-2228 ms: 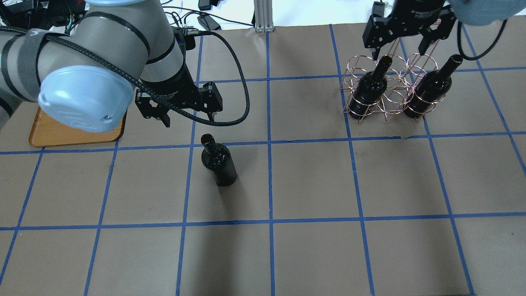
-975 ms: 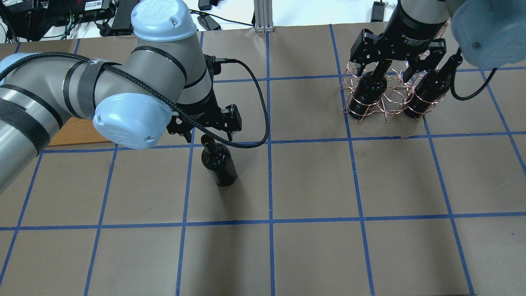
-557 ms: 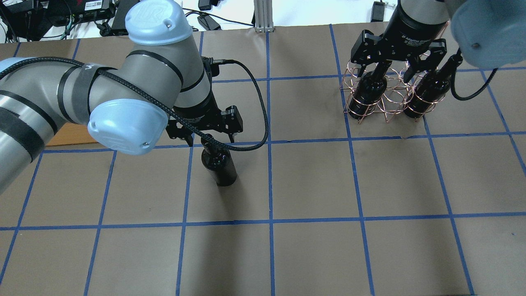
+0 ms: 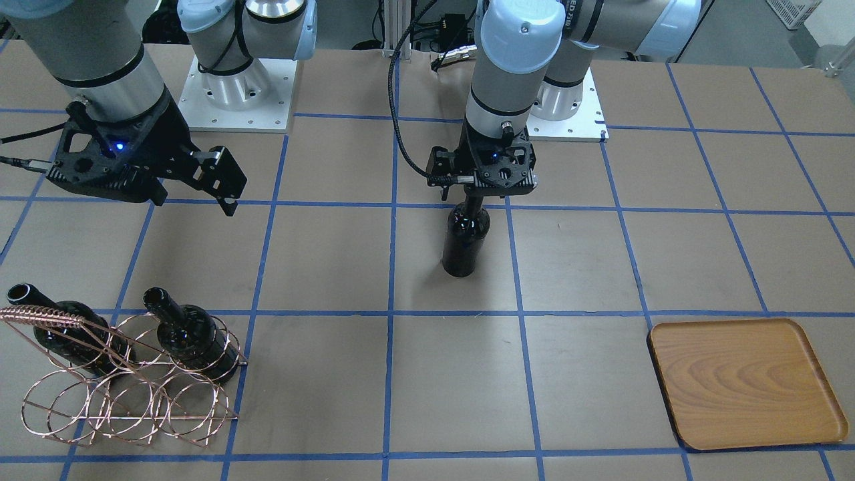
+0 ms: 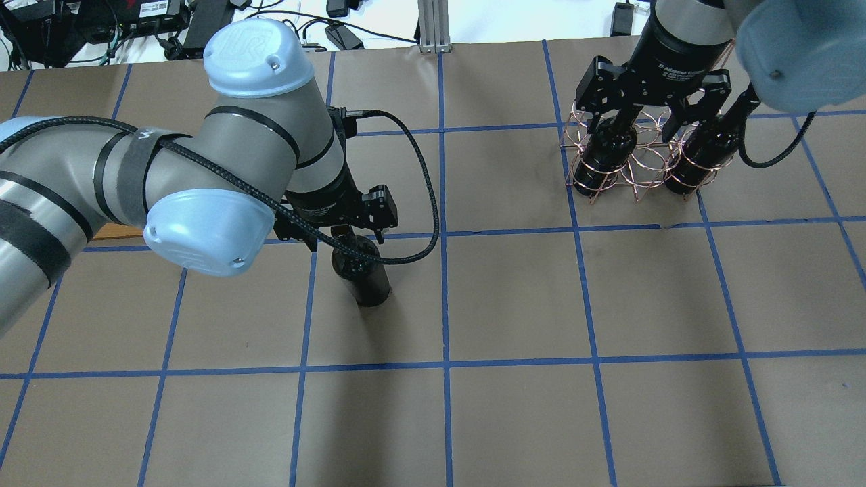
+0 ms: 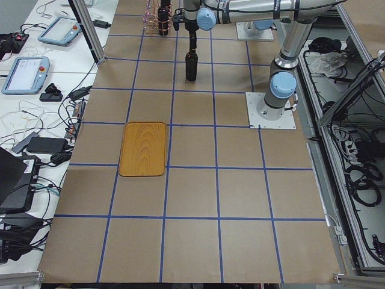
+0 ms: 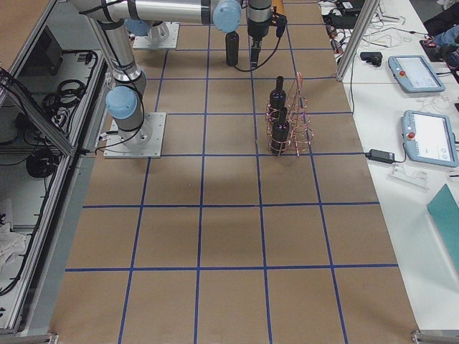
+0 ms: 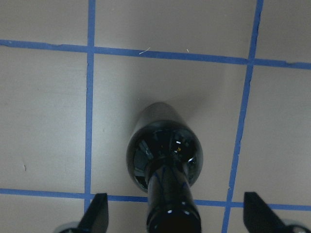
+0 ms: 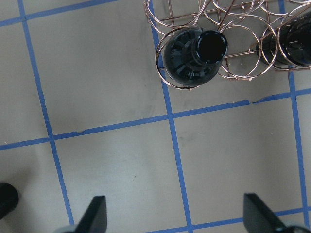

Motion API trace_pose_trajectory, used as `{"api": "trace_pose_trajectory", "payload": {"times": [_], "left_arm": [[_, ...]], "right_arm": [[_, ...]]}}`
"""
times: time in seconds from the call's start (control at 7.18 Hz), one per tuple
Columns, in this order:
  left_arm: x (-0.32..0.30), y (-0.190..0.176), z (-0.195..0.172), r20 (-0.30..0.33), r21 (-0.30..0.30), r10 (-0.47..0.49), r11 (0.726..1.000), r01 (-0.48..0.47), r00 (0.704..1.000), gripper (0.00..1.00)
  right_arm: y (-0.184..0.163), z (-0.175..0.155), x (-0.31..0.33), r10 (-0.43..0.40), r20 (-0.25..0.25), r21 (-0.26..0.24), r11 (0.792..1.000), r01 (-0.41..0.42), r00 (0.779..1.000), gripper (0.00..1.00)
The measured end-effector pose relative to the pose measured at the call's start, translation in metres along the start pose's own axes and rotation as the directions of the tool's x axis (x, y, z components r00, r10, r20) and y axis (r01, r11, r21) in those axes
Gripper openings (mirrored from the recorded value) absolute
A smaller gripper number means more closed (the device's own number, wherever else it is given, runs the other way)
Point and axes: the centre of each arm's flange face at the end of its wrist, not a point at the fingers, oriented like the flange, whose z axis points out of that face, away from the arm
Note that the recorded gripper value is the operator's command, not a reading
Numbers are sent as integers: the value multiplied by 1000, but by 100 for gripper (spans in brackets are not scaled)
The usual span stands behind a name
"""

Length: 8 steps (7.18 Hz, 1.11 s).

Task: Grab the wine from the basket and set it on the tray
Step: 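Lower the left gripper and close it on the bottle neck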

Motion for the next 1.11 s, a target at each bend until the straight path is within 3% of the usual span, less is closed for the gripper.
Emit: {"api": "trace_pose_trajectory", "payload": {"times": [0.28, 0.7, 0.97, 1.11], "left_arm": [[0, -2, 1, -3, 15, -1, 1000, 1, 1000, 91], [0, -3, 2, -3, 16, 4, 1000, -4, 1000, 47], [-1, -4, 2, -2, 16, 10, 1000, -10, 1000, 25], [-1, -4, 2, -2, 16, 14, 1000, -13, 1000, 22]], "right_arm": [[0, 2, 0, -1, -3, -10, 1000, 1, 1000, 100], [1, -1, 0, -33, -2, -3, 999, 33, 999, 100], [1, -2, 3, -35, -4, -1, 999, 35, 999, 100], [1, -3, 5, -33, -4, -1, 999, 33, 999, 100]]}}
